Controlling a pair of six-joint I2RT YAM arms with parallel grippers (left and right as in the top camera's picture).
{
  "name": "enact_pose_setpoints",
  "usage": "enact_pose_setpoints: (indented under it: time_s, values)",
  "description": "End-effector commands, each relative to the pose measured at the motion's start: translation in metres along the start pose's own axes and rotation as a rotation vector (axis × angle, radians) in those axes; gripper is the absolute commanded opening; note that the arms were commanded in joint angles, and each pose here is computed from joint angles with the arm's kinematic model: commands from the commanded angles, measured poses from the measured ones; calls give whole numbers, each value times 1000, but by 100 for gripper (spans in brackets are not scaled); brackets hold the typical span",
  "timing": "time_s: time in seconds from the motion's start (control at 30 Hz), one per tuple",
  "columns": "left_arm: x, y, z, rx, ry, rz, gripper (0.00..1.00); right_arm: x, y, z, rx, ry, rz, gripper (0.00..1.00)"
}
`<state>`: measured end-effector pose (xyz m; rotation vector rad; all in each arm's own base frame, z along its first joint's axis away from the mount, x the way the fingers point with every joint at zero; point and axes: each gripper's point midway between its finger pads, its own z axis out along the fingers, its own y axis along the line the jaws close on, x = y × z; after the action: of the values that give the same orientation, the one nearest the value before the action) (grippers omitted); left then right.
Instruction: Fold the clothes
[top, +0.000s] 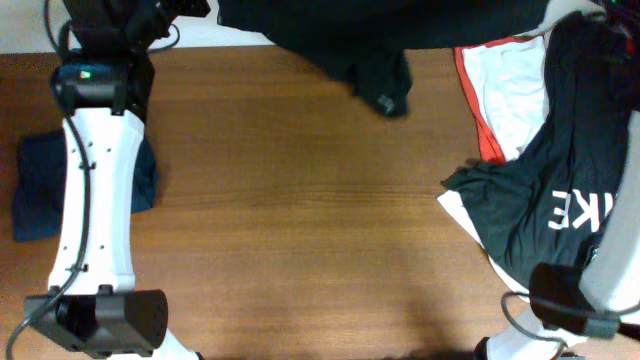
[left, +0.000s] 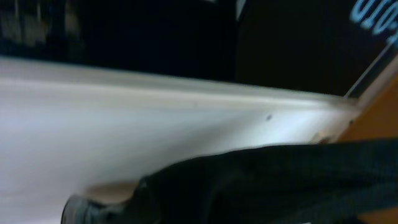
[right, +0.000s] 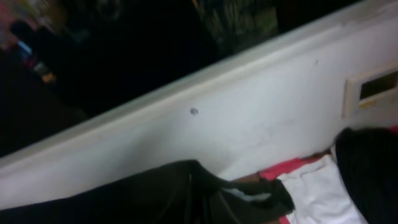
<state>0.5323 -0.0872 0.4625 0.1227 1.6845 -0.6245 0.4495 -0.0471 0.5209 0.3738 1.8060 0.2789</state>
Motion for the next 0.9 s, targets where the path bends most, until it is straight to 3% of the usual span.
enact_pose_setpoints:
  time_s: [0.0, 0.1, 0.2, 0.27, 0.37, 0.5, 0.6, 0.87]
  values:
    - [14, 80, -57, -360, 131, -106, 1, -5, -79, -47, 334, -2, -23, 4]
    - [128, 82, -80, -434, 558, -243, 0, 95, -107, -42, 437, 416, -18, 4]
    - [212, 71, -94, -445, 877, -306, 0, 174, -136, -37, 504, 757, -27, 4]
    - [279, 60, -109, -440, 1116, -345, 0, 247, -162, -38, 568, 1020, 2, 4]
    - [348, 46, -152, -450, 1386, -395, 0, 315, -183, -59, 637, 1278, 25, 4]
    - [407, 39, -216, -487, 1643, -491, 0, 358, -197, -81, 691, 1438, 32, 4]
    - [415, 34, -254, -520, 1668, -506, 0, 354, -196, -92, 713, 1412, 41, 4]
    - [336, -13, -331, -540, 1367, -476, 0, 310, -170, -164, 691, 1113, 68, 4]
